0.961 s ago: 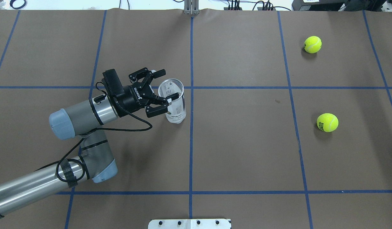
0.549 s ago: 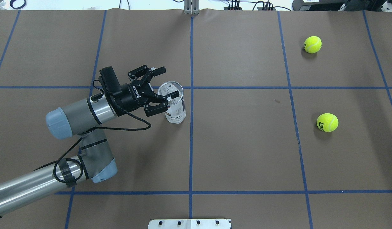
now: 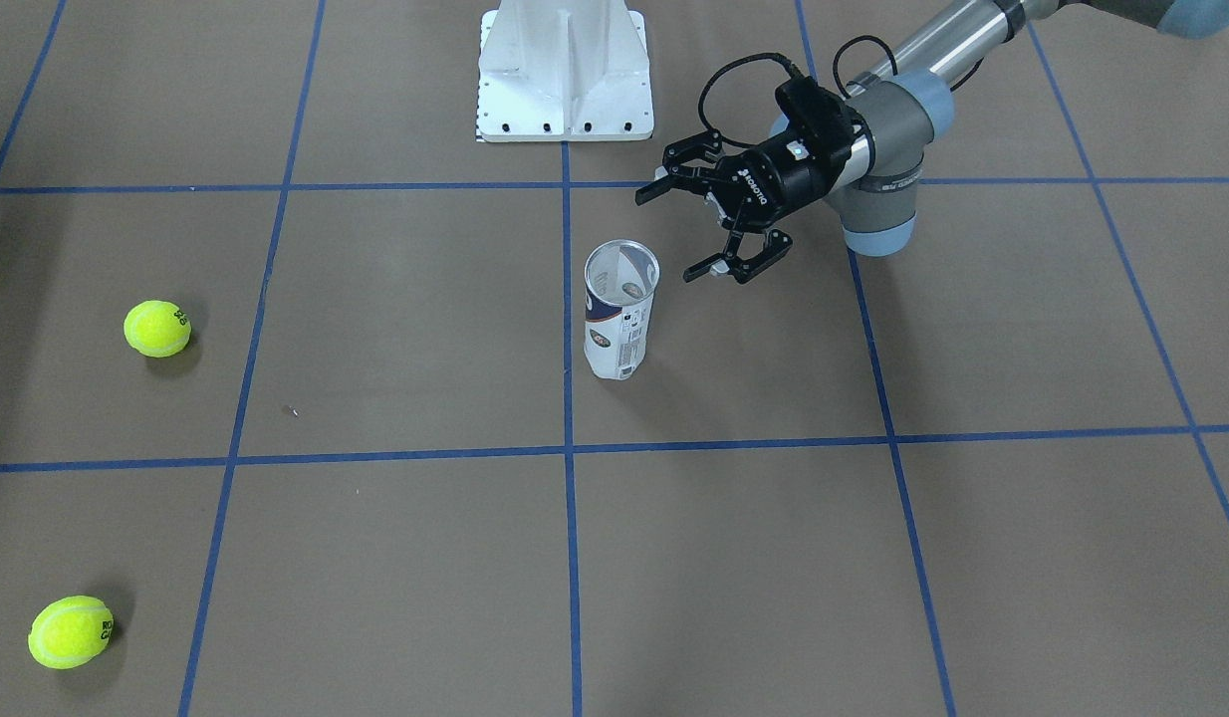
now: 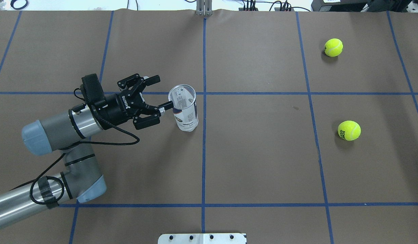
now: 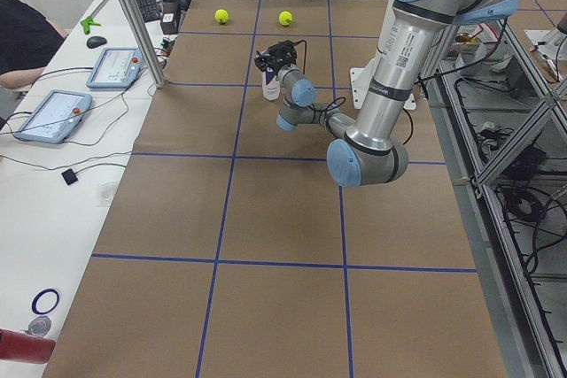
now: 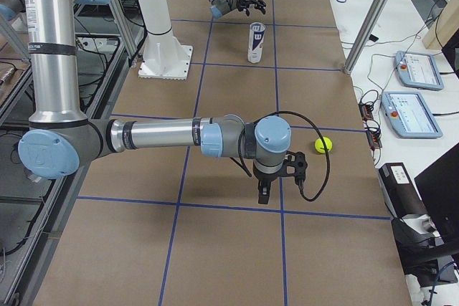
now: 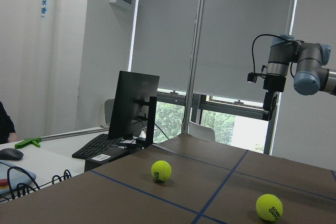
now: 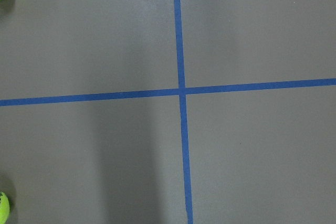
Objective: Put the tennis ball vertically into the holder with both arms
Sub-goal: 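Open the left gripper and pull it back from the can, then move the left gripper to the can's side and grasp its body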
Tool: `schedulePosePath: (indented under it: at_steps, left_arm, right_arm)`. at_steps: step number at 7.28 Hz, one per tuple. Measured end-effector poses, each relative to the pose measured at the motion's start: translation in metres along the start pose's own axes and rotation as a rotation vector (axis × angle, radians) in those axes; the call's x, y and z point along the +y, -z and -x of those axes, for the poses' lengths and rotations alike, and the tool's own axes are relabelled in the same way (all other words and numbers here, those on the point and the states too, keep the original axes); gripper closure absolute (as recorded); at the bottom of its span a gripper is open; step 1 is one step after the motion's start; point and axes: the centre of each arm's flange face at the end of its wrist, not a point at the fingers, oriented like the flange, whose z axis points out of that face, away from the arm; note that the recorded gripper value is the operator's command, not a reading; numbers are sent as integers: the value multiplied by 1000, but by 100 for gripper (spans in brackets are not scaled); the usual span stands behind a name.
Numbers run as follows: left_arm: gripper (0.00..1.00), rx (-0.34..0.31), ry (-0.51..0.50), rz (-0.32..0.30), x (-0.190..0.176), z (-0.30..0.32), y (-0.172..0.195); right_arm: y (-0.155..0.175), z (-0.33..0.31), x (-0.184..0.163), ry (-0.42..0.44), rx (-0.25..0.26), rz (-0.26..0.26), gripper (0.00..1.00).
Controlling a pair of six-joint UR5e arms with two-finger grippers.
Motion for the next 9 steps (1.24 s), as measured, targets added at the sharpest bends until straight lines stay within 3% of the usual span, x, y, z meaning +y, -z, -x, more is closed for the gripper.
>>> schedulePosePath:
  at_steps: [1, 5, 9]
  left_arm:
    - [1, -3, 7, 28, -4, 2, 6]
    - [1, 36, -1, 276, 0, 19, 14]
    - [1, 6, 17, 401, 26, 24, 16]
  right_arm:
    - [0, 0, 0, 0, 0, 0, 1]
    - [-1, -1, 1, -3, 1, 2, 1]
    - [-1, -2, 1, -1, 1, 3, 1]
